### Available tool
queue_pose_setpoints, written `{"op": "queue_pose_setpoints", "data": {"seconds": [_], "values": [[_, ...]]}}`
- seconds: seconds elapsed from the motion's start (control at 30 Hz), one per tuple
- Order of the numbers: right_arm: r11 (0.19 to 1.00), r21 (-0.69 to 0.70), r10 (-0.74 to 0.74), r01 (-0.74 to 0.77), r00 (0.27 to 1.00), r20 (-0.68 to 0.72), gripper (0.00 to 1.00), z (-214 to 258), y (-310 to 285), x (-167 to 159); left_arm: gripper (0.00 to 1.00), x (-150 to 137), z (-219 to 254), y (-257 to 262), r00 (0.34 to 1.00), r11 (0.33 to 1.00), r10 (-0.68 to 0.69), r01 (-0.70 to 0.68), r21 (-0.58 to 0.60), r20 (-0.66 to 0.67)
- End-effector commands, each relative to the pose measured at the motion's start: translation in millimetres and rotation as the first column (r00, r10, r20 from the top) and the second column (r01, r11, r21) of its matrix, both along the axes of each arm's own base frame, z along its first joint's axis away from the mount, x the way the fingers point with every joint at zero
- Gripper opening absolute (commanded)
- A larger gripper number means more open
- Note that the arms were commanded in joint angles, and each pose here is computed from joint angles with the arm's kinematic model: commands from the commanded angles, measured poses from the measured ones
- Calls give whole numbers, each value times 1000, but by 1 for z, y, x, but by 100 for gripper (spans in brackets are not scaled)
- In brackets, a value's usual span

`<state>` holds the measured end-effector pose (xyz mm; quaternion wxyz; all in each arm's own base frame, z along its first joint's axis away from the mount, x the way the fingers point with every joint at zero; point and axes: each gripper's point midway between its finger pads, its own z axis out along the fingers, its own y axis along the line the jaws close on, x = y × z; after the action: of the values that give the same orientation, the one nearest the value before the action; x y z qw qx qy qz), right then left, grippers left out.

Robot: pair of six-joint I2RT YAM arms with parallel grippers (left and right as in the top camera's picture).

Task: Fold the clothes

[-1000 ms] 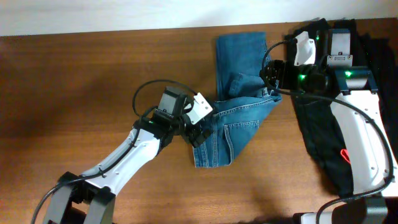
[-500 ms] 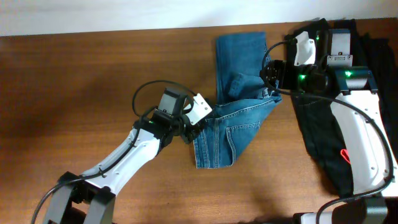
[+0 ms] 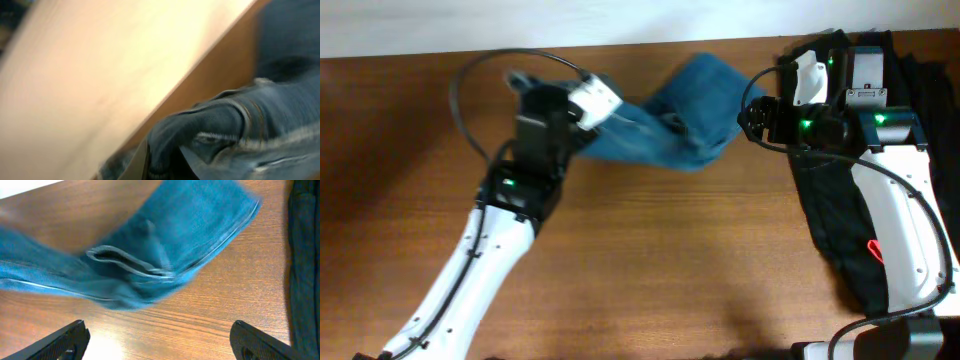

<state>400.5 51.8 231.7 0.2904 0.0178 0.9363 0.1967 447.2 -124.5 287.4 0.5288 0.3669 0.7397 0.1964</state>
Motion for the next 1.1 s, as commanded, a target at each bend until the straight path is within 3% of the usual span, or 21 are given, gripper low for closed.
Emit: {"op": "queue_pose_setpoints", "data": {"seconds": [0.0,0.03,0.07,0.1,0.13,0.23,0.37,0.47,0.53,0.6,0.63,0.67,0.83,1.07], "values": [[1000,-8,4,-4,1000,3,95,0,1,0,0,9,36,58,987,982,119,-133,133,108],[1000,-8,4,-4,1000,2,95,0,1,0,0,9,35,61,987,981,125,-139,134,105],[1000,-8,4,-4,1000,3,95,0,1,0,15,8,29,66,988,979,134,-145,143,83],[1000,-8,4,-4,1000,2,95,0,1,0,53,5,19,67,990,978,136,-141,153,39],[1000,-8,4,-4,1000,2,95,0,1,0,73,1,9,67,991,977,137,-135,165,-1],[1000,-8,4,-4,1000,1,95,0,1,0,72,-18,-27,71,976,972,147,-112,208,-161],[1000,-8,4,-4,1000,3,95,0,1,0,81,-40,-56,77,939,966,165,-91,243,-303],[1000,-8,4,-4,1000,0,95,0,1,-1,81,-40,-57,71,939,978,147,-90,190,-310],[1000,-8,4,-4,1000,1,95,0,1,0,75,-39,-57,63,943,985,108,-59,161,-314],[1000,-8,4,-4,1000,0,95,0,1,-1,54,-38,-56,56,948,991,73,-32,133,-310],[1000,-8,4,-4,1000,0,95,0,1,-1,33,-36,-54,52,952,994,52,-18,112,-302],[1000,-8,4,-4,1000,-1,95,-1,1,-1,23,-32,-52,50,956,996,53,-28,88,-289],[1000,-8,5,-5,1000,-18,95,-3,1,-4,23,-18,-68,47,946,995,93,-95,9,-309],[1000,-17,19,-20,999,-38,95,-6,1,-9,23,1,-154,54,854,971,192,-236,-33,-484]]}}
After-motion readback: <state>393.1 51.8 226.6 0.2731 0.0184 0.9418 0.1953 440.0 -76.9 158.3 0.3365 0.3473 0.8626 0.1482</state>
